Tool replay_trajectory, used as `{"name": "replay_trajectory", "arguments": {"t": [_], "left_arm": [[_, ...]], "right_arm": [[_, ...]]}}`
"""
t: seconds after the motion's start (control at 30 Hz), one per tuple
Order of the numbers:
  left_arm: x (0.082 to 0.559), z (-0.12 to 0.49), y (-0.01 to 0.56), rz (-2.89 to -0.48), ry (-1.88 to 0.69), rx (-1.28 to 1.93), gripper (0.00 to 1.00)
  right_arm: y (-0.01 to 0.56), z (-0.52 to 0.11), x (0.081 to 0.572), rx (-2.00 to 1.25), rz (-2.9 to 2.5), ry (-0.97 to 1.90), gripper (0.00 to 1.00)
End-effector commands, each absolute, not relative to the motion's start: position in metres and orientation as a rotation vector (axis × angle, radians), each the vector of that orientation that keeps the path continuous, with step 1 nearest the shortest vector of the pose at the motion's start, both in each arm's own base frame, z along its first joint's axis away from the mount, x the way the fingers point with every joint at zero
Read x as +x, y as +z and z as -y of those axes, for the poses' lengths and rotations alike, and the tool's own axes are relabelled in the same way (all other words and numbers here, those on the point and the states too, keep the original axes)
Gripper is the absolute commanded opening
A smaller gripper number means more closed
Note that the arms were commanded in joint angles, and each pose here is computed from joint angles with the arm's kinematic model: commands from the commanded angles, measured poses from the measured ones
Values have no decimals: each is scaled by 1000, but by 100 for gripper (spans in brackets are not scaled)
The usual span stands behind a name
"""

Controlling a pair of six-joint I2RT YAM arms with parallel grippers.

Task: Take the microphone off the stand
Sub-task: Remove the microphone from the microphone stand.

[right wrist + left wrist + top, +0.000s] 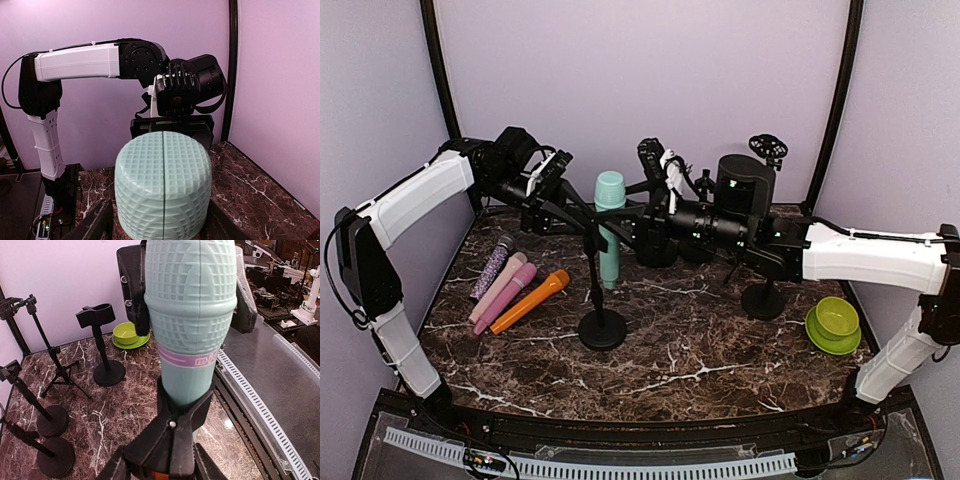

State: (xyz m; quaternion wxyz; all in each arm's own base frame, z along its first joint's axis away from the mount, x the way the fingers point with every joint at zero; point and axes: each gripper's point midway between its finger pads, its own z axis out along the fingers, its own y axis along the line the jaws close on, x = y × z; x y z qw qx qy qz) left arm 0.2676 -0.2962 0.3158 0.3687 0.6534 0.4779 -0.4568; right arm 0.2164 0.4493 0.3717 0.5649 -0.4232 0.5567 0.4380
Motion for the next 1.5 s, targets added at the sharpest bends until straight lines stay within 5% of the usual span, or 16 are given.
{"name": "replay_trajectory", "arguments": {"t": [0.0,0.17,0.73,0.77,0.83,0.97,1.17,1.27,1.47], "left_arm": [[260,297,330,-1179,-1206,1671,31],[262,297,327,-1189,-1187,1676,0],[270,295,322,-1246,-1087,1650,0],[270,295,322,-1248,-1084,1648,4],[271,295,325,-1256,-1079,1638,29],[270,293,335,-1271,-1056,1615,64],[264,284,344,-1314,-995,1597,80],[266,277,353,-1334,-967,1559,98],[259,264,401,-1327,-953,1459,99]], "right_arm": [[391,-448,219,-966,-1257,1040,57],[402,-446,218,-967,-1222,1029,50],[517,-378,190,-792,-943,970,42],[520,-376,189,-782,-936,980,42],[525,-373,187,-768,-920,988,42],[538,-364,182,-739,-866,992,42],[548,-350,172,-653,-871,1142,39],[553,-343,170,-628,-860,1168,39],[558,-356,167,-623,-873,1317,37]]}}
